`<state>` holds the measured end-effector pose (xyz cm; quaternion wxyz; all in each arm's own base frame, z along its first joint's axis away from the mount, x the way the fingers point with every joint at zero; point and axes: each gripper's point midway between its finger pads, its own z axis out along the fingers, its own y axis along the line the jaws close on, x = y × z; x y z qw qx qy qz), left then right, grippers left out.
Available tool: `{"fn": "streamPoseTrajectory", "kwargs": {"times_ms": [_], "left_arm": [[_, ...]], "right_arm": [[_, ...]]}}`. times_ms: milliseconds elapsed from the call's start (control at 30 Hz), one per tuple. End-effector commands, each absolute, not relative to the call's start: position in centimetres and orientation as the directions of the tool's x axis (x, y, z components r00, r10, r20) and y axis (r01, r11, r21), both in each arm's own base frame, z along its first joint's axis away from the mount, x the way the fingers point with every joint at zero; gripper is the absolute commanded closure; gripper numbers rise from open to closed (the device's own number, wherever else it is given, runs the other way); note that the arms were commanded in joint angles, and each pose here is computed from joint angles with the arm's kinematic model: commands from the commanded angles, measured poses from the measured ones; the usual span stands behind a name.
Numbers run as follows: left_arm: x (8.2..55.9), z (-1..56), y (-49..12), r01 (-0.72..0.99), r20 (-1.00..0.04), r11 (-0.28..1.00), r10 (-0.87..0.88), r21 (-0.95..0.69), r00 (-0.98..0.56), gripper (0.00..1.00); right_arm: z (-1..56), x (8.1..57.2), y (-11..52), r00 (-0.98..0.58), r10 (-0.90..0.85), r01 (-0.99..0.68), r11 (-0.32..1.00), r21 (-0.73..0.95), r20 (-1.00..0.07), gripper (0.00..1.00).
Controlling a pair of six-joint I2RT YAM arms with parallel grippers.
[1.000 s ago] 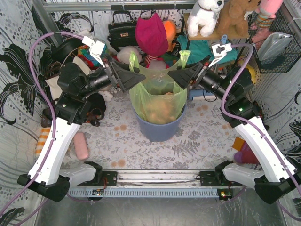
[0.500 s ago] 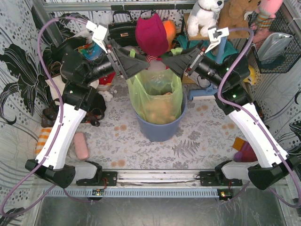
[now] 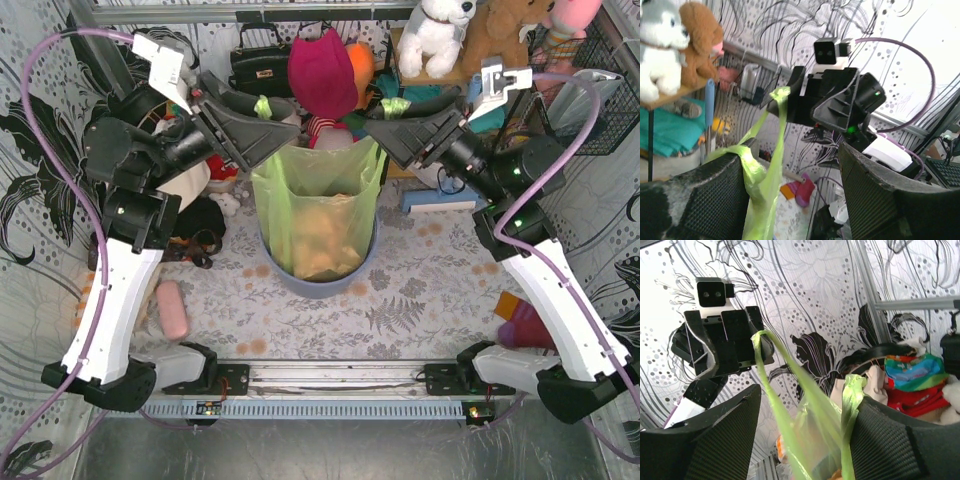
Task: Tie the trash bag
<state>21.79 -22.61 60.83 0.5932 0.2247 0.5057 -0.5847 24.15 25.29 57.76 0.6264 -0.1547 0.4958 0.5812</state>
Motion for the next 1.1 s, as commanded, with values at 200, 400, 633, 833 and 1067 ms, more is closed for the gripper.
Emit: {"fn": "streamPoseTrajectory", "kwargs": {"times_ms": [200,400,633,833,1067], "left_arm": [[24.1,54.2,-22.6,0.86,-0.862,0.262,-0.395,-0.439,-0.319,0.27],[22.4,55.1,-22.3,0.876,-0.877,0.255,-0.375,-0.408,-0.299,0.26],[21.9,54.4,-21.7,0.863,-0.885,0.298,-0.361,-0.408,-0.294,0.26],[22.5,54.0,-21.5,0.848,-0.887,0.334,-0.359,-0.412,-0.29,0.26],[22.7,54.0,-21.4,0.844,-0.888,0.345,-0.361,-0.411,-0.285,0.26]], "right_arm": [[53.4,25.6,25.4,-0.218,0.575,-0.838,0.303,0.453,-0.789,0.31],[54.0,25.1,26.4,-0.231,0.552,-0.875,0.243,0.42,-0.801,0.3],[53.8,26.1,27.1,-0.239,0.544,-0.875,0.24,0.421,-0.805,0.3],[53.3,28.2,27.4,-0.198,0.524,-0.863,0.308,0.401,-0.829,0.29],[53.2,28.6,28.1,-0.189,0.508,-0.877,0.297,0.377,-0.84,0.31]]}}
